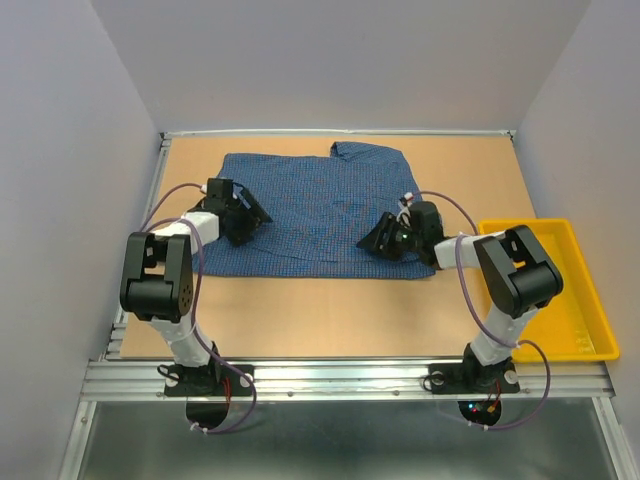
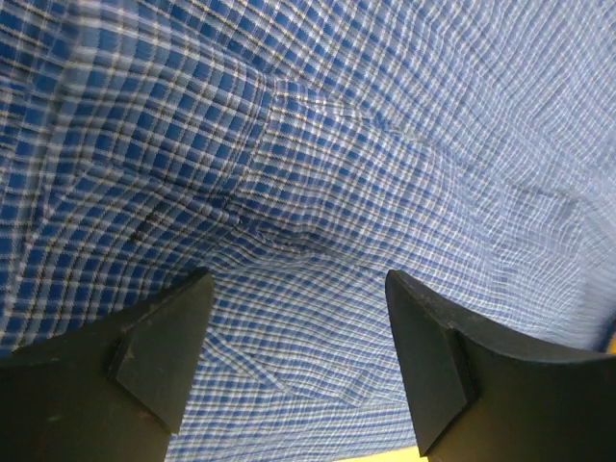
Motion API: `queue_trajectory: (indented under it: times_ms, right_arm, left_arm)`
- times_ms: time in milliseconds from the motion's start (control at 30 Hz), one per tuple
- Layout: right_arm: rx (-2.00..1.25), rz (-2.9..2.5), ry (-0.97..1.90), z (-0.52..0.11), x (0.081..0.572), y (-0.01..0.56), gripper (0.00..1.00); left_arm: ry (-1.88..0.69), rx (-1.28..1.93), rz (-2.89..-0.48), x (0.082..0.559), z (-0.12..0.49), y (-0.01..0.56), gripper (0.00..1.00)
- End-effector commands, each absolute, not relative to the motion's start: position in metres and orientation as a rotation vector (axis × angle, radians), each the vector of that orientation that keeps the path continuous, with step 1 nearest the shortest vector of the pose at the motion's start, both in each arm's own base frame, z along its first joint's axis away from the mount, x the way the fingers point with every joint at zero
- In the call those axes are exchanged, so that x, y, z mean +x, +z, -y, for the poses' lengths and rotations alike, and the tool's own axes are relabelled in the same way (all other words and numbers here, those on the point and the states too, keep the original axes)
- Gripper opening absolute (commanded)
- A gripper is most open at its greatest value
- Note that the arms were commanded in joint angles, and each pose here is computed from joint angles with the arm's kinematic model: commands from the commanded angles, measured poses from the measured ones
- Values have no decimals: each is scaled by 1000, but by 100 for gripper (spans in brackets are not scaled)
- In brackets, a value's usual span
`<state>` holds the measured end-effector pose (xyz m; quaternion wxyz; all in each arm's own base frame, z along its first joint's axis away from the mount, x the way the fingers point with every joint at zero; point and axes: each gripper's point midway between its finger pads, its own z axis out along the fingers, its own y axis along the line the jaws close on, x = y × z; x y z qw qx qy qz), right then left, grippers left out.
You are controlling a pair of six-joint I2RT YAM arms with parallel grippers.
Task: Fold and stack the long sleeve shirts
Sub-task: Fold the shirt
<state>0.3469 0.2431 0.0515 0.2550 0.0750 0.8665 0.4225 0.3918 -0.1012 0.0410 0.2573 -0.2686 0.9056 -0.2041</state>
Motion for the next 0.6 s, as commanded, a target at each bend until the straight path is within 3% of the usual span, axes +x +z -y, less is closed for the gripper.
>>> queue_trajectory:
  times_ms: [0, 267, 567]
  right_arm:
    - [328, -2260, 1150, -208, 352, 42, 55]
    - [398, -2275, 1056, -153, 337, 35, 55]
    - [108, -2004, 1224, -210, 374, 165, 58]
  left_arm:
    - [-536, -873, -2400, 390, 77, 27, 85]
    - [-517, -1080, -2373, 341, 47, 16, 85]
    - [-654, -784, -2218, 341, 87, 116, 85]
